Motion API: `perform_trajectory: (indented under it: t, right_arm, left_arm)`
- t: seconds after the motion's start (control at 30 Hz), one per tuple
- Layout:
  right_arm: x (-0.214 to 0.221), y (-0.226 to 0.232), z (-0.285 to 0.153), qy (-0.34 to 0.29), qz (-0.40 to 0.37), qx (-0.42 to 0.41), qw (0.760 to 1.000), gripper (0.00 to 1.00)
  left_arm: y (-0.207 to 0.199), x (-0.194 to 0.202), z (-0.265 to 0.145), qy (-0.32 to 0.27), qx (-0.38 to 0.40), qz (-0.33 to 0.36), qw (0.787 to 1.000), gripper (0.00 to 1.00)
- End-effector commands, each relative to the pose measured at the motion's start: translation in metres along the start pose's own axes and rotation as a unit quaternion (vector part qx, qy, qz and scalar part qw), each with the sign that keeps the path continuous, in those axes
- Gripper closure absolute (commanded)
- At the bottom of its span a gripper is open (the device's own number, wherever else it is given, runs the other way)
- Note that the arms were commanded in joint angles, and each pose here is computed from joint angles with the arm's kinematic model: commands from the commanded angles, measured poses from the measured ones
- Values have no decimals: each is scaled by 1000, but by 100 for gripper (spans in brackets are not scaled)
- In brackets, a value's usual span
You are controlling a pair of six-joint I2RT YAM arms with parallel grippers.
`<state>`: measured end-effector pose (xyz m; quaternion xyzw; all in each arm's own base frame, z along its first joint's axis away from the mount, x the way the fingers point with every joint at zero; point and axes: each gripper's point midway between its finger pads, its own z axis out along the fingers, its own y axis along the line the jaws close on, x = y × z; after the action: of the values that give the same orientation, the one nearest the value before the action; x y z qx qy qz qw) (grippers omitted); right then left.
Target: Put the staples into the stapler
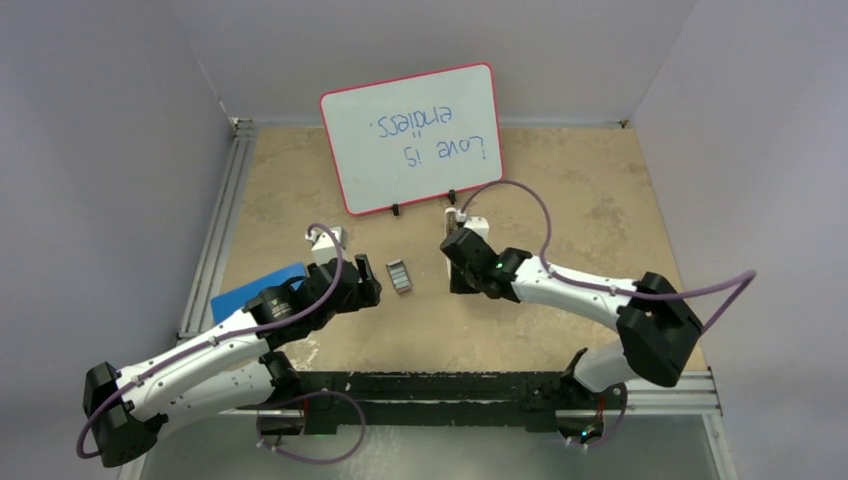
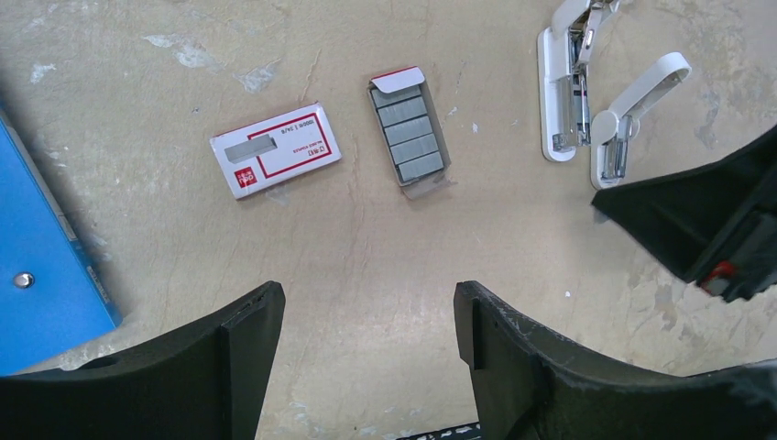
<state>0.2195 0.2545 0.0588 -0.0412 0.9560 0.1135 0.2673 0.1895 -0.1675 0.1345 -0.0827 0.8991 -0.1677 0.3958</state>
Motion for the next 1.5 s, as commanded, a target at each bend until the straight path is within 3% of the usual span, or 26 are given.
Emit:
perform_trajectory:
  t: [0.0, 0.33, 0.6, 1.0, 1.47]
  right_arm:
    - [-39, -19, -15, -82, 83, 32, 993, 80]
    - [-80, -52, -25, -160, 148, 74, 973, 79]
    - [-72, -72, -11, -151, 137, 85, 975, 79]
    - [-66, -69, 7, -141, 83, 64, 985, 81]
    - [-54, -73, 19, -125, 78, 66, 987, 81]
  left_arm:
    - [-5, -6, 0, -12, 9, -9, 1000, 32]
    - [-10, -6, 3, -7, 13, -3, 1000, 32]
    - [-9, -4, 5, -5, 12, -3, 1000, 32]
    - [-11, -3, 6, -2, 11, -2, 1000, 32]
    - [-10, -2, 7, 0, 9, -3, 1000, 32]
